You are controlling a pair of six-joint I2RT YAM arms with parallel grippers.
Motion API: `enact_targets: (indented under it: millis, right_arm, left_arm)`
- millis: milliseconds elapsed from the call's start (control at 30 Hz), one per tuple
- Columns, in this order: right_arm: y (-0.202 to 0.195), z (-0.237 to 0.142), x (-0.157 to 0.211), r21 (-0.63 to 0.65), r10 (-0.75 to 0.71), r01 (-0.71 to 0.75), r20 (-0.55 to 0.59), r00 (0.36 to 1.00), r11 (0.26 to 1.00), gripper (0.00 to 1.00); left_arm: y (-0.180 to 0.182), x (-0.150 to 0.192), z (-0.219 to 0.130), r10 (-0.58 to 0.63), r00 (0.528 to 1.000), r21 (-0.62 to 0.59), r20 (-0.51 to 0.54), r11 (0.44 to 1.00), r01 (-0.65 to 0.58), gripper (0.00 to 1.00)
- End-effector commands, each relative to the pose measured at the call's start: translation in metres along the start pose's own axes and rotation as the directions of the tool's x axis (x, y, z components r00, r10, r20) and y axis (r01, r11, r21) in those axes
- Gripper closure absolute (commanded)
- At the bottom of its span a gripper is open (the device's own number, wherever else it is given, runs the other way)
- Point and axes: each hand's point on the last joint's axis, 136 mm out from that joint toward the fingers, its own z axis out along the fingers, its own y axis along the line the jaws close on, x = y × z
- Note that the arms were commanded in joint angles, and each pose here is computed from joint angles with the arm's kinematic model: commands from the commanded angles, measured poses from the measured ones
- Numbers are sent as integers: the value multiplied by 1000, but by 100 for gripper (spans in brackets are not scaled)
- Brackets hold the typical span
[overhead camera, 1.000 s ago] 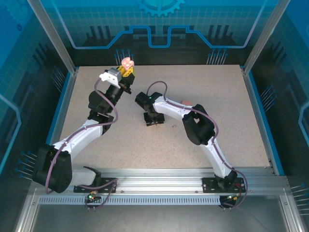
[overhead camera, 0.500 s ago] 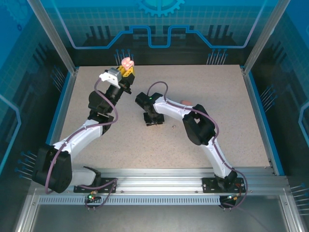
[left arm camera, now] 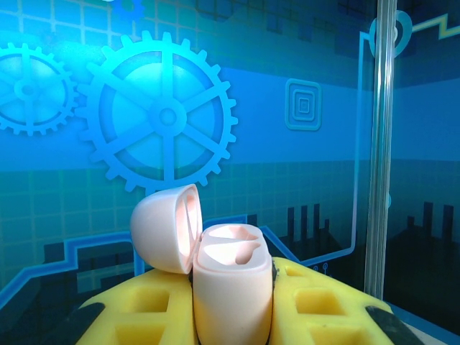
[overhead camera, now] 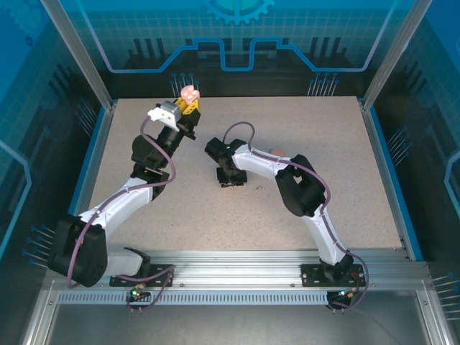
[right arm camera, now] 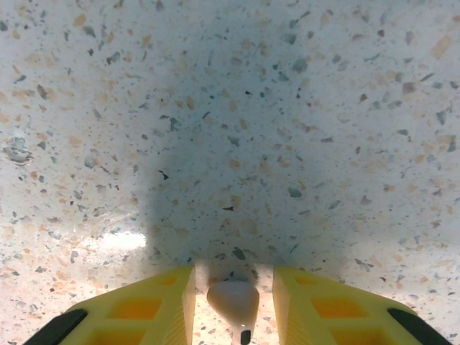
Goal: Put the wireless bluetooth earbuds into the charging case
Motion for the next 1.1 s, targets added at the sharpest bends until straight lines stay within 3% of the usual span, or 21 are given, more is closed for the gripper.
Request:
enact_targets:
  millis: [0, 233, 700, 1067]
  right_arm:
    - [-23, 3, 6, 67, 29, -27, -34, 999, 997, 67]
    - [-21, 3, 4, 56, 28, -26, -30, 999, 998, 69]
    - [-15, -3, -1, 21, 21, -21, -10, 1000, 1000, 82]
    - [-20, -54, -20, -22, 30, -27, 135, 990, 999, 83]
  left_arm:
    - [-6, -15, 2, 2, 999, 21, 38, 1000, -3, 100]
    - [-7, -15, 2, -1, 999, 28, 35, 1000, 0, 100]
    - [-8, -13, 2, -5, 1000, 36, 28, 999, 4, 100]
    - [-18, -24, 1, -23, 998, 94, 60, 995, 17, 100]
